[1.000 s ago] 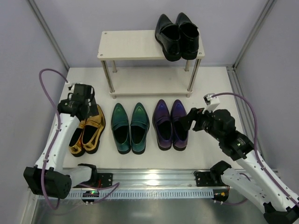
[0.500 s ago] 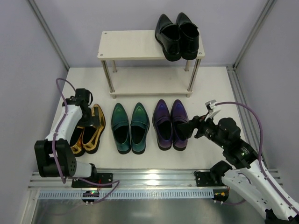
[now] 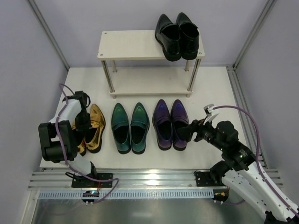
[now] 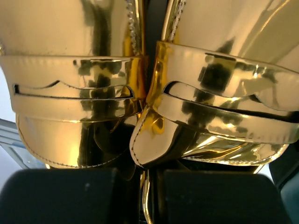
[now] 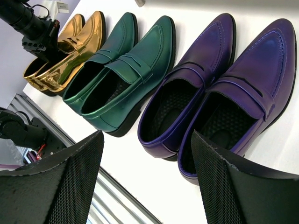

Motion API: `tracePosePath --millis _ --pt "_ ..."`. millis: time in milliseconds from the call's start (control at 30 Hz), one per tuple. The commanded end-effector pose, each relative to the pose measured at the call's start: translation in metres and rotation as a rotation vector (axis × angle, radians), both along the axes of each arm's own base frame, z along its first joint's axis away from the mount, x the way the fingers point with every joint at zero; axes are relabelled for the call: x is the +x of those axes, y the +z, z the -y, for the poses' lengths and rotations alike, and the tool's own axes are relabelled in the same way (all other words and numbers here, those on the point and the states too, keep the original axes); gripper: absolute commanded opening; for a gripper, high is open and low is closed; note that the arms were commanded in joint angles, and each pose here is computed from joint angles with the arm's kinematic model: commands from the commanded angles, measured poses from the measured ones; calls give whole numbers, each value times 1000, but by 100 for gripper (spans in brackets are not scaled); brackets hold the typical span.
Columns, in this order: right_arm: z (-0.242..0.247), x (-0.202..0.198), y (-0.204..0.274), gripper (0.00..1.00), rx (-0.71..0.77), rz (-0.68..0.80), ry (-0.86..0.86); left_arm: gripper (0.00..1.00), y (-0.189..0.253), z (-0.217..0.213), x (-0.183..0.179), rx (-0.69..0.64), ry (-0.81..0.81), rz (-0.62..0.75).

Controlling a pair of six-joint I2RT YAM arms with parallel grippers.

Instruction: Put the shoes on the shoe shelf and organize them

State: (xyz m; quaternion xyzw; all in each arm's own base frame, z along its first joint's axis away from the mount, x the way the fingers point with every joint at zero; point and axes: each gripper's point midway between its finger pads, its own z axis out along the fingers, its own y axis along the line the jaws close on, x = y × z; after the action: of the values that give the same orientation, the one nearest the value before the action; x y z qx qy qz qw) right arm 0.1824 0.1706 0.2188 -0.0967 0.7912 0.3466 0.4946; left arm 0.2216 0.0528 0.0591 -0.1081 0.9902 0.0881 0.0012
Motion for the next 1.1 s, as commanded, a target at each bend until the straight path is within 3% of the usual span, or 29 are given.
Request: tracePosePath --millis 0,367,567,633,767,1067 --pt "-3 0 2 77 10 13 9 0 -11 16 15 -98 13 23" --pt "0 7 -3 77 -27 -5 -20 0 42 26 21 -133 85 176" --pt "1 14 0 77 -42 -19 -45 0 82 24 36 -111 150 338" --pt "3 17 1 77 -56 -32 -63 0 106 6 41 -6 217 445" --pt "7 22 7 76 -61 -36 -104 0 159 -9 53 67 313 668" --pt "19 37 15 76 -98 -50 -206 0 241 15 68 -75 289 937"
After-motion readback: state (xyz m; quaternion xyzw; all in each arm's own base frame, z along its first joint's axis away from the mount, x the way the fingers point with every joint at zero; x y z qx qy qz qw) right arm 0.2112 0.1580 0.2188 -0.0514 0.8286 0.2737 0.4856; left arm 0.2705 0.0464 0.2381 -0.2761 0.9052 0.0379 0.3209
